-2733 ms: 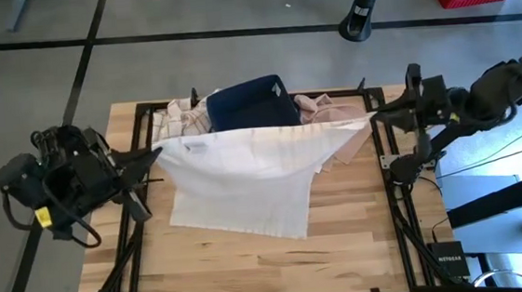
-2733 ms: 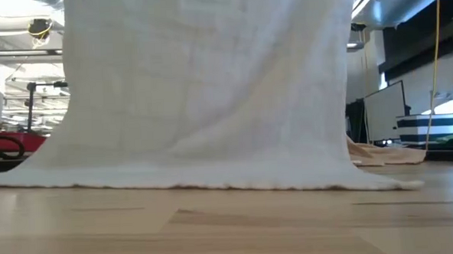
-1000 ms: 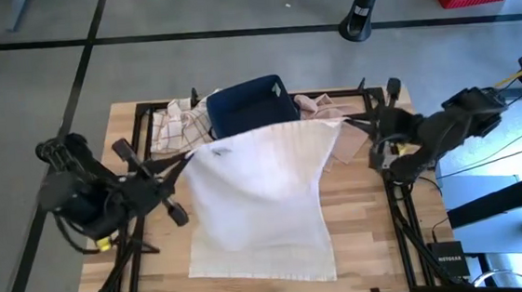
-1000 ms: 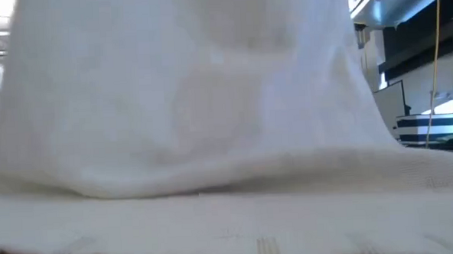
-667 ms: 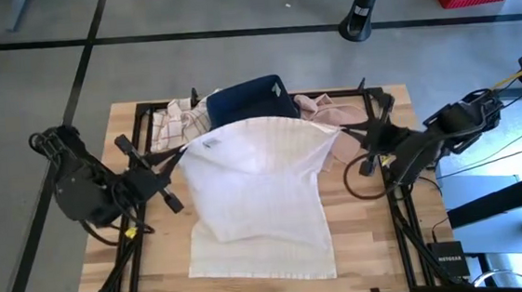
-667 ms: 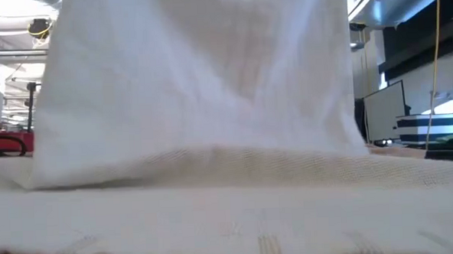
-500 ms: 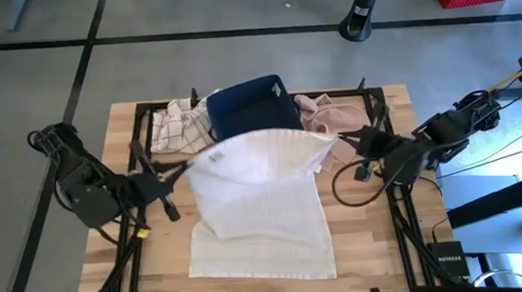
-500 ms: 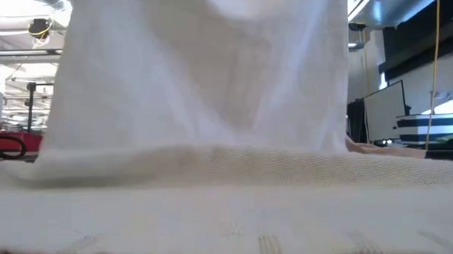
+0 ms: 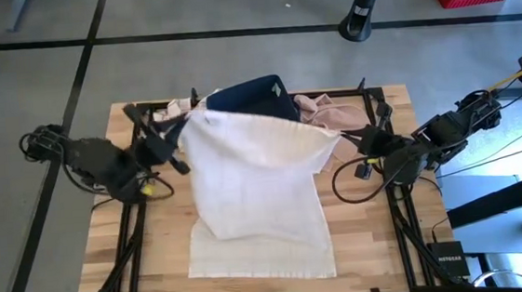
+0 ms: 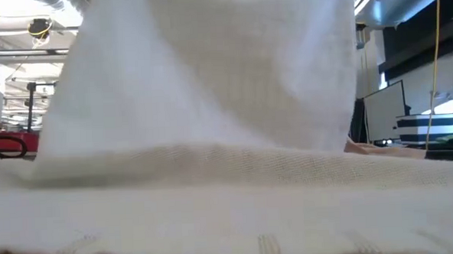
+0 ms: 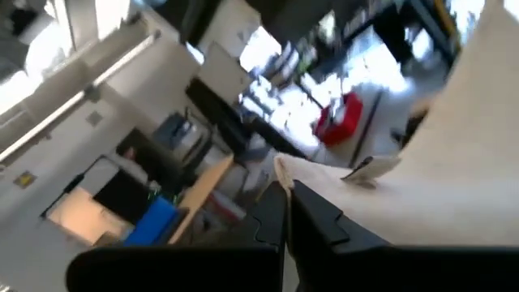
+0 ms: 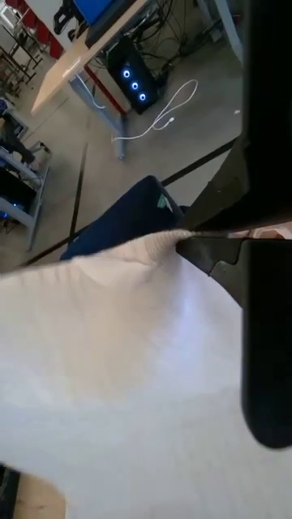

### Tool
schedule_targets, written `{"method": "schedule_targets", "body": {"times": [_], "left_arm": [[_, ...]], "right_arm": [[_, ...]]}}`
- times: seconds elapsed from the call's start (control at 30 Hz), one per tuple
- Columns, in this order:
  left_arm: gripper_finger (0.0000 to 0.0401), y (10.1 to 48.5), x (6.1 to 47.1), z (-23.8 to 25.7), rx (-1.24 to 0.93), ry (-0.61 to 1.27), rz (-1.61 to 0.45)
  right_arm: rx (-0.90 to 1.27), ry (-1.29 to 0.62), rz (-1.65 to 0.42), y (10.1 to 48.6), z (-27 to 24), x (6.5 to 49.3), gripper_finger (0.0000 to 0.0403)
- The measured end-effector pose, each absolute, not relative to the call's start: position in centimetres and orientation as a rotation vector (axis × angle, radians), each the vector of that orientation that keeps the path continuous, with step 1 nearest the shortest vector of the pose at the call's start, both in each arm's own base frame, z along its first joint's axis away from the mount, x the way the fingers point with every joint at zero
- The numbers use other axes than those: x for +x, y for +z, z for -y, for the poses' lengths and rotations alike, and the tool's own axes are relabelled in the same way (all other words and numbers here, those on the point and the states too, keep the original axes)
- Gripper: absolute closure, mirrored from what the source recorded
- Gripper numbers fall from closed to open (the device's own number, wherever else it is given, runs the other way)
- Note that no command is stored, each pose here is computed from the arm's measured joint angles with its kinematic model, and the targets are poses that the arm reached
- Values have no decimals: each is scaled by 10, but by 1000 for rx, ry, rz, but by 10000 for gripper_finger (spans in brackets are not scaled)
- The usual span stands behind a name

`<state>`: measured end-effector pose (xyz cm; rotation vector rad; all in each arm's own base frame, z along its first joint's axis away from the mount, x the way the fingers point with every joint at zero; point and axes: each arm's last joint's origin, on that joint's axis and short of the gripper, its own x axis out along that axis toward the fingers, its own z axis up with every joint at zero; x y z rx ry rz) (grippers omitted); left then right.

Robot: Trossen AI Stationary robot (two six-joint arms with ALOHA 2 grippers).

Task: Fold towel
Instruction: Fold the white with gray pattern towel on the table

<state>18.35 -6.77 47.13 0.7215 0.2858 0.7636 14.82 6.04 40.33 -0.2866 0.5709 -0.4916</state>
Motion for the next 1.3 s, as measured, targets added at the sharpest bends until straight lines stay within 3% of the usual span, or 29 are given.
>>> {"method": "schedule_targets", "body": {"times": [0.2, 0.47, 0.6, 0.8, 0.93, 1.13, 1.3], "left_arm": [[396, 498, 173, 60, 719, 716, -106], [396, 453, 173, 62, 648, 614, -317], [396, 430, 171, 68, 486, 516, -388], [396, 425, 168, 91, 134, 223, -372], [396, 416, 165, 108, -31, 139, -428], [396, 379, 167, 135, -98, 223, -634], [396, 330, 175, 149, -12, 428, -685]], "right_arm": [[-286, -491, -571, 403, -60, 148, 395], [-274, -461, -626, 386, -64, 152, 395], [-241, -395, -663, 364, -71, 161, 395], [-179, -287, -697, 330, -81, 173, 395], [-139, -234, -696, 312, -86, 178, 395], [-108, -183, -711, 292, -89, 182, 395], [-120, -233, -710, 280, -88, 181, 395]]}}
